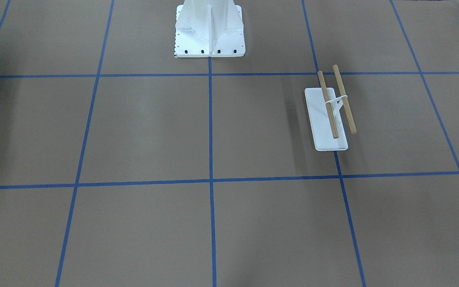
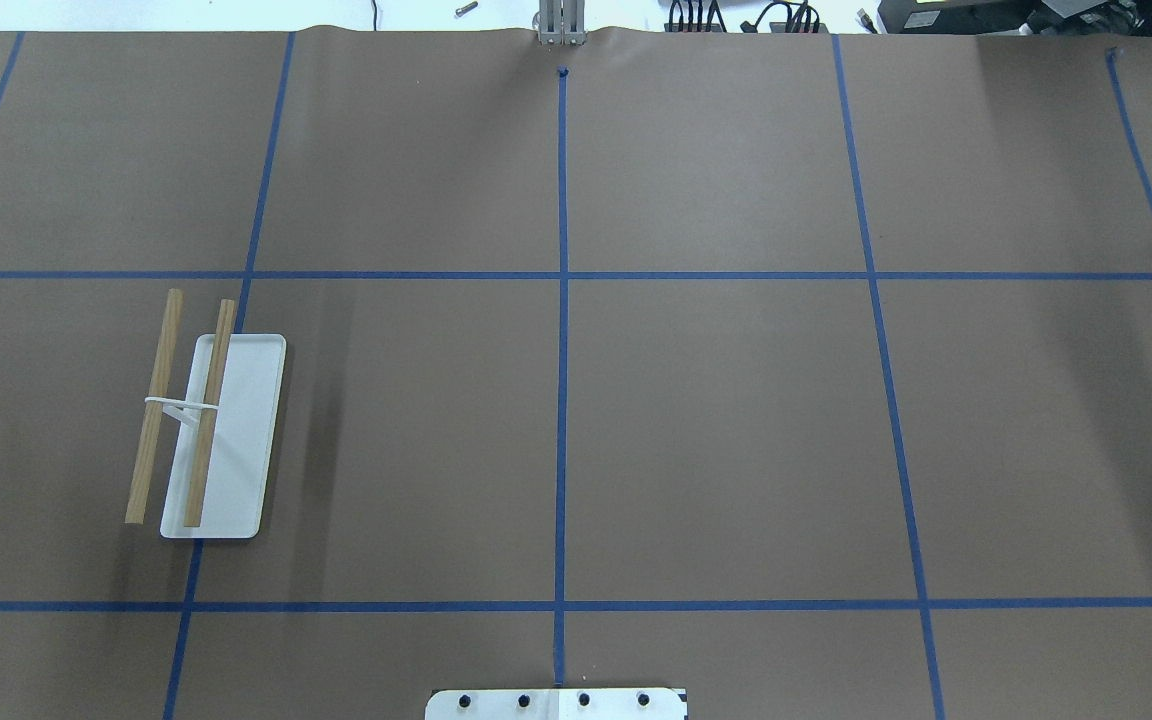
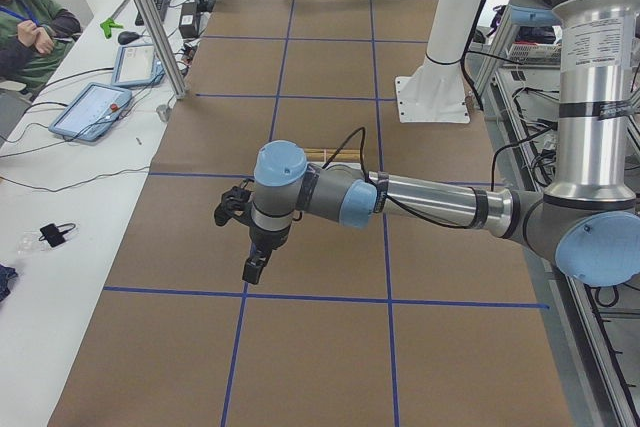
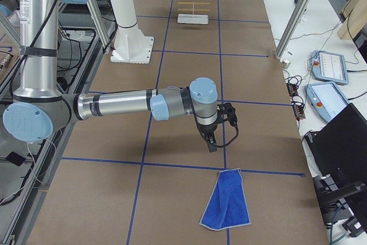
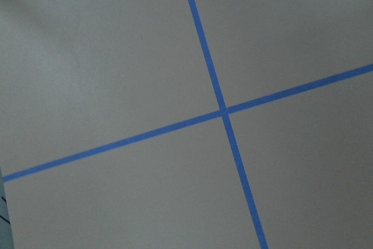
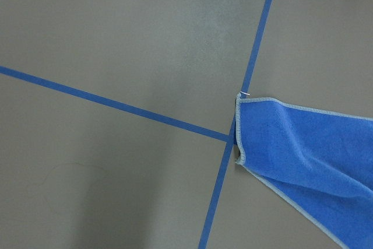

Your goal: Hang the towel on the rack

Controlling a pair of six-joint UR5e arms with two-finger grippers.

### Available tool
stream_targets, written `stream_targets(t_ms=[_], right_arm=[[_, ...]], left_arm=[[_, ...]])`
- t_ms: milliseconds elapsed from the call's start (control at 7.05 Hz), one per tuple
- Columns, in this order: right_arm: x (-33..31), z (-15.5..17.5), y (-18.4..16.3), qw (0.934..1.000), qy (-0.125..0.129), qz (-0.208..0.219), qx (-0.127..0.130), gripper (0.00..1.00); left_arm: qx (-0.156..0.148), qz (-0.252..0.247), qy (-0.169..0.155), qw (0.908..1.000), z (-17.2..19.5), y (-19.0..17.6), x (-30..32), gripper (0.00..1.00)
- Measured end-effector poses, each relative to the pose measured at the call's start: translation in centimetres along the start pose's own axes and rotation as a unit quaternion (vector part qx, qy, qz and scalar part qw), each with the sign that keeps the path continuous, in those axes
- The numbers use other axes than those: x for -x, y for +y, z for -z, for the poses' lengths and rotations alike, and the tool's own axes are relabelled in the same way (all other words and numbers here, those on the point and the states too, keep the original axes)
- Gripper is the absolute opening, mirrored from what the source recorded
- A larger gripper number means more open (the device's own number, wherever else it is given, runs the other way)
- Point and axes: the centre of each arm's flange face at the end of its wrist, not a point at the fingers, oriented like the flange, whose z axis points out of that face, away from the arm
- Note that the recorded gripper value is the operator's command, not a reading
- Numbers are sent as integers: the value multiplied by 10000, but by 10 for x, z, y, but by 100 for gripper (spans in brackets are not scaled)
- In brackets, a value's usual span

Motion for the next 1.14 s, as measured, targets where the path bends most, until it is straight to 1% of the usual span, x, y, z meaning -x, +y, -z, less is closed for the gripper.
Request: stream_targets(t_ms=[142,284,426,710,852,994,1135], right_arm=[[3,0,-4,9999,-13,87,-55,100],[3,-7,-6,9998,21,179,-42,100],[-9,-23,-2,9995,96,288,-21,100],[-56,-78,13,9975,157,678,-78,99],[-80,-106,13,9954,167,936,-84,99],[-100,-129,8,9918,178,1268,-13,99],[-115,-145,4,9867,243,1607,98,99]], left_arm=[[-279,-131,-24,9995,3,-5,-2,99],[-436,-162,-26,9989,2,-4,-2,99],[-536,-189,-31,9984,-3,-1,2,99],[-648,-240,-41,9976,-12,4,8,98],[-662,-249,-39,9975,-13,5,9,98],[-670,-257,-39,9974,-14,6,9,99],[-689,-271,-40,9972,-14,8,9,99]])
